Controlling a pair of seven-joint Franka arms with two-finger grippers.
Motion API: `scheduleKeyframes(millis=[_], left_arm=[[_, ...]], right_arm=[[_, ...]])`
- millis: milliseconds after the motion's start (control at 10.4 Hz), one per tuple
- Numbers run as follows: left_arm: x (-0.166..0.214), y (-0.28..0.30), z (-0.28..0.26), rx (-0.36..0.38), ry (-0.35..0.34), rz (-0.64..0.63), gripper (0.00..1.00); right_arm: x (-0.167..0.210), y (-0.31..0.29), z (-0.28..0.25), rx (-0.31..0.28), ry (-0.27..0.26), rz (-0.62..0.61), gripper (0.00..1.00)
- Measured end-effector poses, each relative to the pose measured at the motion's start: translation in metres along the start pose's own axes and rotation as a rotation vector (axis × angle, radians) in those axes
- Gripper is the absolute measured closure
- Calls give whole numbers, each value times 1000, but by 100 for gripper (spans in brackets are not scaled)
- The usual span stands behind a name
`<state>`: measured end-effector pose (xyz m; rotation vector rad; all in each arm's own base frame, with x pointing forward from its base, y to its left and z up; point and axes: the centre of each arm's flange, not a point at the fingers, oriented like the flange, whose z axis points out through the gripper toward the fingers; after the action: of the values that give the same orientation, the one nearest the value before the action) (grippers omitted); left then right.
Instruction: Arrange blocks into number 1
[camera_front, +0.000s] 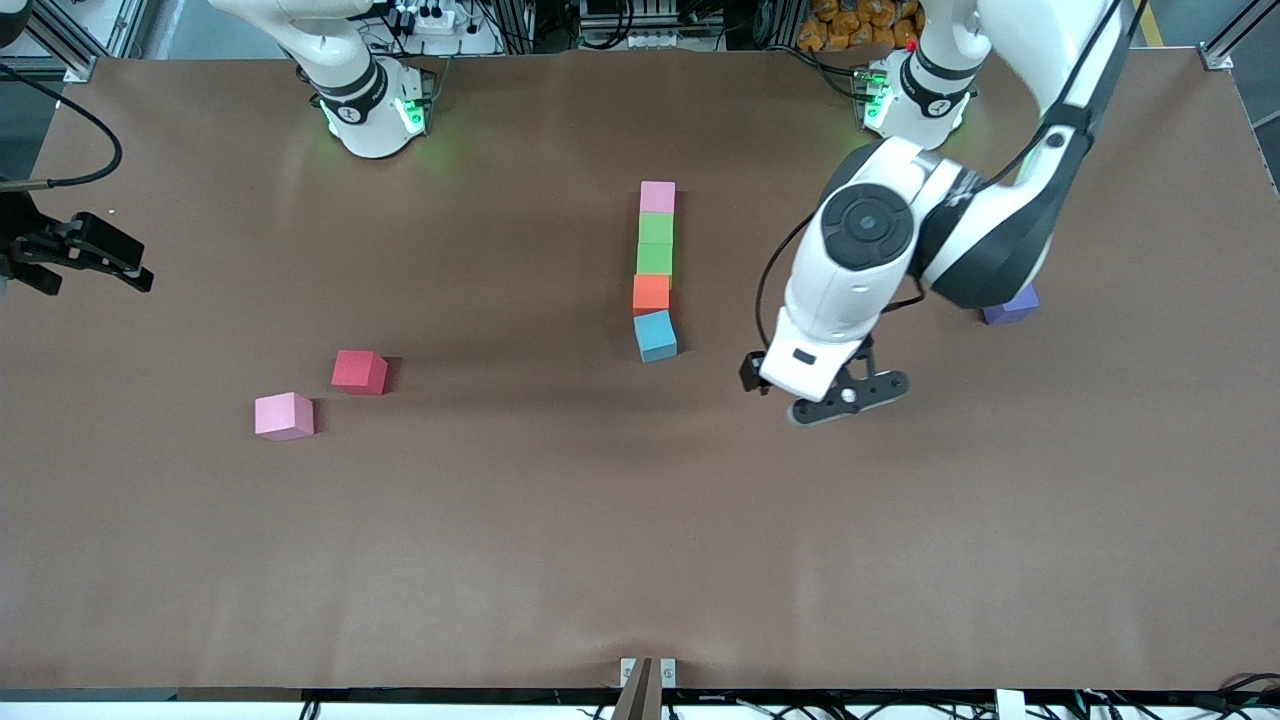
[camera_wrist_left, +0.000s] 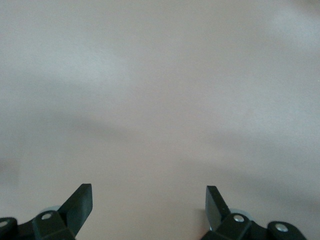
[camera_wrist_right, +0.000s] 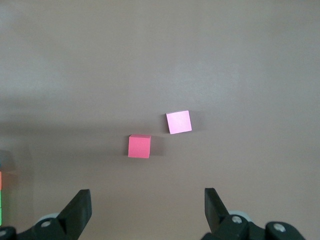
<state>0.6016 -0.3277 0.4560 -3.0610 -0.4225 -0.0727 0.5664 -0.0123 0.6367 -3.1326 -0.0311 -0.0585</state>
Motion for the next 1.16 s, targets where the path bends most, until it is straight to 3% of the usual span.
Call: scheduleKeyframes(millis=[482,965,1158], left_arm=[[4,-53,-20,89,-61,69,0],[6,-156,-50,23,-161,109,0],[9,-190,-75,2,-139,80,0]], right_arm=[[0,-1,0,0,-1,-3,0],[1,-1,1,0,-2,-3,0],[1,-1,1,0,-1,-3,0]])
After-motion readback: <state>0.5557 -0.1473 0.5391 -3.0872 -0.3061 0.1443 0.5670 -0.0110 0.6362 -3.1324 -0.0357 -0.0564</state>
